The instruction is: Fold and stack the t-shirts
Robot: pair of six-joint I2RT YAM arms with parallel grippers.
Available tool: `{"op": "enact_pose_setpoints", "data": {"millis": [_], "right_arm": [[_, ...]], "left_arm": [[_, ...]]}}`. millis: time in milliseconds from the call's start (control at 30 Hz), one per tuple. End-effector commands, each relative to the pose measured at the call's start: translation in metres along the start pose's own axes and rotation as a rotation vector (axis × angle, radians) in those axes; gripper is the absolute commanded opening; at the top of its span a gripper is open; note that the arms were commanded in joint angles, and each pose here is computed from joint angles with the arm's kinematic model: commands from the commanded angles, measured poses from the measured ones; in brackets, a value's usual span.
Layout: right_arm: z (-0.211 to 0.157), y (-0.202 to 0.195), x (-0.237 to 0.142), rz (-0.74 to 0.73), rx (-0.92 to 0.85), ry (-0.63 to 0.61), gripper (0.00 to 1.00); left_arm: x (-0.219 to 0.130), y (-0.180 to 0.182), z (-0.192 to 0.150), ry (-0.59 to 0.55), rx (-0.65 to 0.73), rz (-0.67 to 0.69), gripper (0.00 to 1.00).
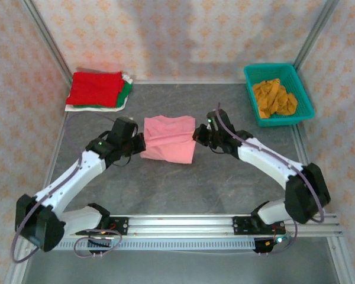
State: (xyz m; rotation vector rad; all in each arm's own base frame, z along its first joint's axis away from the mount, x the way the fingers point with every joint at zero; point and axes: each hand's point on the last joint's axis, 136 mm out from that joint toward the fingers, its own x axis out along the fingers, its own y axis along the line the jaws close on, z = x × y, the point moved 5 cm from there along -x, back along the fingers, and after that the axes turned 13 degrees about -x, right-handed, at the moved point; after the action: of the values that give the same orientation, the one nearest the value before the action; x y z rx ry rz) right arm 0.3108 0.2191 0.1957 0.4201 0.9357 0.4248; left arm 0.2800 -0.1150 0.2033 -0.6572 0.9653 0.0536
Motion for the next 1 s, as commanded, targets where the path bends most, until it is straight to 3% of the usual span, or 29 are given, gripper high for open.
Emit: {"op": "enact_pose_setpoints", "data": {"millis": [0, 233, 600, 833, 867, 900, 933, 967], "right_arm": [[0.023, 0.001, 0.011, -0.034, -0.073, -0.006, 0.00], [0.054, -0.004, 0.042, -0.037, -0.068, 0.013, 0.00], [0.091, -0.021, 0.050, -0.057, -0.047, -0.028, 0.00], [0.120, -0.026, 0.075, -0.051, -0.051, -0.027, 0.00], [0.123, -0.026, 0.082, -0.047, -0.052, -0.023, 0.02], [0.126, -0.028, 0.089, -0.053, -0.048, -0.017, 0.08], [0.129, -0.032, 0.097, -0.058, -0.042, -0.010, 0.23], [0.132, -0.036, 0.104, -0.067, -0.035, 0.002, 0.33]], "left_arm": [[0.014, -0.004, 0.023, -0.014, 0.012, 0.007, 0.00], [0.043, -0.010, 0.050, -0.008, -0.041, 0.007, 0.00], [0.052, -0.038, 0.085, -0.013, 0.015, -0.008, 0.00], [0.081, -0.050, 0.117, -0.013, 0.032, 0.019, 0.00], [0.087, -0.051, 0.121, -0.013, 0.038, 0.030, 0.03], [0.094, -0.051, 0.128, -0.019, 0.040, 0.048, 0.18], [0.101, -0.050, 0.136, -0.032, 0.038, 0.076, 0.37], [0.106, -0.049, 0.144, -0.044, 0.033, 0.095, 0.49]]}}
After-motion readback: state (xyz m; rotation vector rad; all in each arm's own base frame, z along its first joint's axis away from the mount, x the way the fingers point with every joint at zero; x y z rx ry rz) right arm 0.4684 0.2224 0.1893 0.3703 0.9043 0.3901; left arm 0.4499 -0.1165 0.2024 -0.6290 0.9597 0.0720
